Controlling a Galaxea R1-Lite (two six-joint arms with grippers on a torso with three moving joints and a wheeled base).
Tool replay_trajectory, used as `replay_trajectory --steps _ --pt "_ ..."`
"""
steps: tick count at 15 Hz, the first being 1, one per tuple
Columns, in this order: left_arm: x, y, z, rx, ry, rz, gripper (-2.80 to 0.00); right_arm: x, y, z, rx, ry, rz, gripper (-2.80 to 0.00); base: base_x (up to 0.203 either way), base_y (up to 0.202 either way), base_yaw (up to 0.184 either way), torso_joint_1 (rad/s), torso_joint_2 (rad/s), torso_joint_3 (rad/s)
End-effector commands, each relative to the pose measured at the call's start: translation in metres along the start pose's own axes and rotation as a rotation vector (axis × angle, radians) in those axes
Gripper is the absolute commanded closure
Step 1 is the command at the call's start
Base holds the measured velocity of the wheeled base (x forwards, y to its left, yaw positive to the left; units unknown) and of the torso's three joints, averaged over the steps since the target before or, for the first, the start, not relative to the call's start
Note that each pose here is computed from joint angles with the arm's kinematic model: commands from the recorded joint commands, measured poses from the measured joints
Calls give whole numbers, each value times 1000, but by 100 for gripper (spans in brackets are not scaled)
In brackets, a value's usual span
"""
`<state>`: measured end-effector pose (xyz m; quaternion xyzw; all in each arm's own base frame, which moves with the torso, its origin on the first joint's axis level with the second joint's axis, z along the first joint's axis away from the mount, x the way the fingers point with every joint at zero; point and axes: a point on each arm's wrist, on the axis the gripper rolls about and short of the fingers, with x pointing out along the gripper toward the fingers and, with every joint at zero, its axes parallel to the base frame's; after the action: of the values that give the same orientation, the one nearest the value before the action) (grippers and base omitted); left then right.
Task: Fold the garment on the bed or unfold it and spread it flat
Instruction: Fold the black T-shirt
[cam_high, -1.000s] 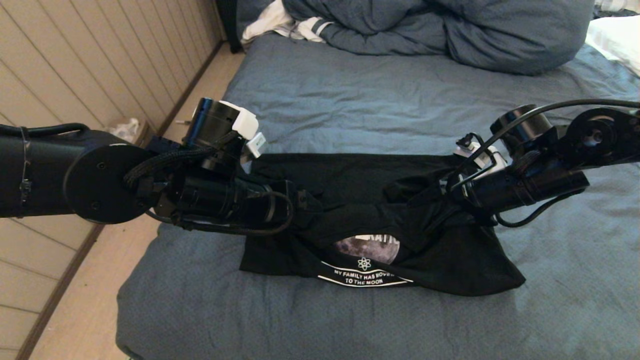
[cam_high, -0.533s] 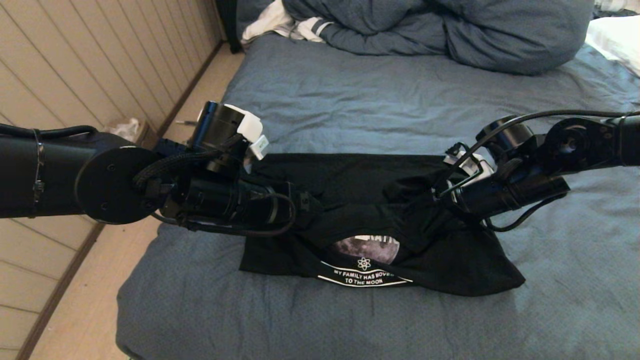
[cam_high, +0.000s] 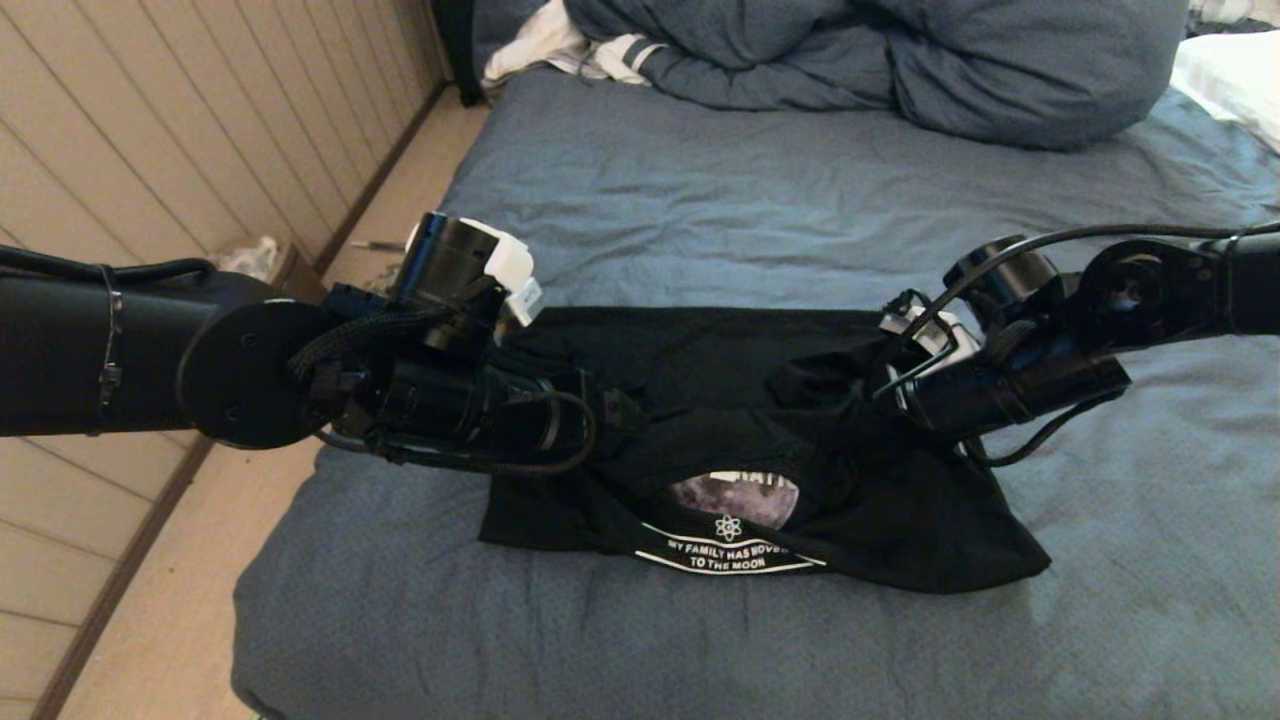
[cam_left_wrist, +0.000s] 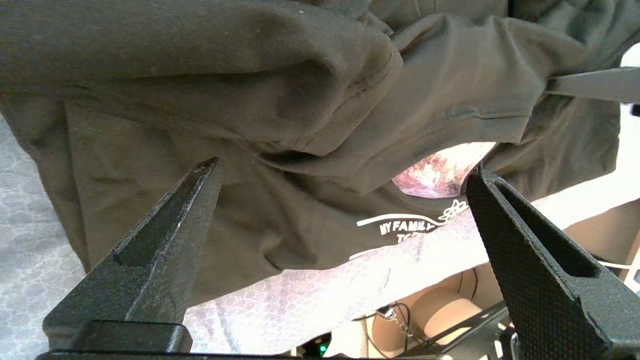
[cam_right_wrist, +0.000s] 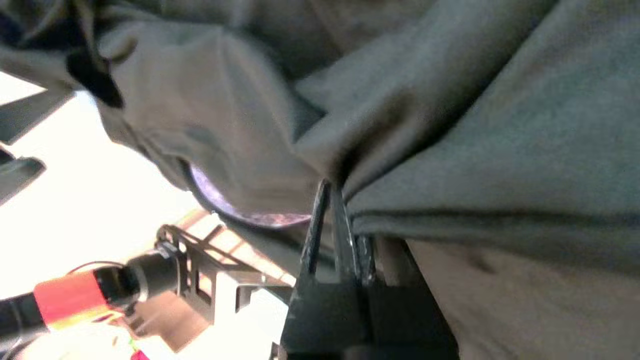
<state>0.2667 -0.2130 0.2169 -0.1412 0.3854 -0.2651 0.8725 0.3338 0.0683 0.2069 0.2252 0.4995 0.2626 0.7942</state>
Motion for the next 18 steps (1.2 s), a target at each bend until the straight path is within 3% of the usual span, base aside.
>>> replay_trajectory --steps 1,6,13,15,18 --pt "1 0 0 -5 3 1 -280 -6 5 -1 -9 -12 8 0 0 0 0 0 0 0" --pt "-10 -2 2 -27 -34 -11 -280 -16 16 11 -51 -63 41 0 0 0 0 0 0 0" --pt "-17 8 -20 -27 47 41 -280 -9 20 38 -97 -100 103 0 0 0 0 0 0 0" --pt "-14 2 -22 -19 57 30 -280 -5 20 42 -105 -103 110 0 0 0 0 0 0 0" --pt "-9 -21 -20 14 50 -25 -280 -4 20 45 -117 -100 136 0 0 0 0 0 0 0"
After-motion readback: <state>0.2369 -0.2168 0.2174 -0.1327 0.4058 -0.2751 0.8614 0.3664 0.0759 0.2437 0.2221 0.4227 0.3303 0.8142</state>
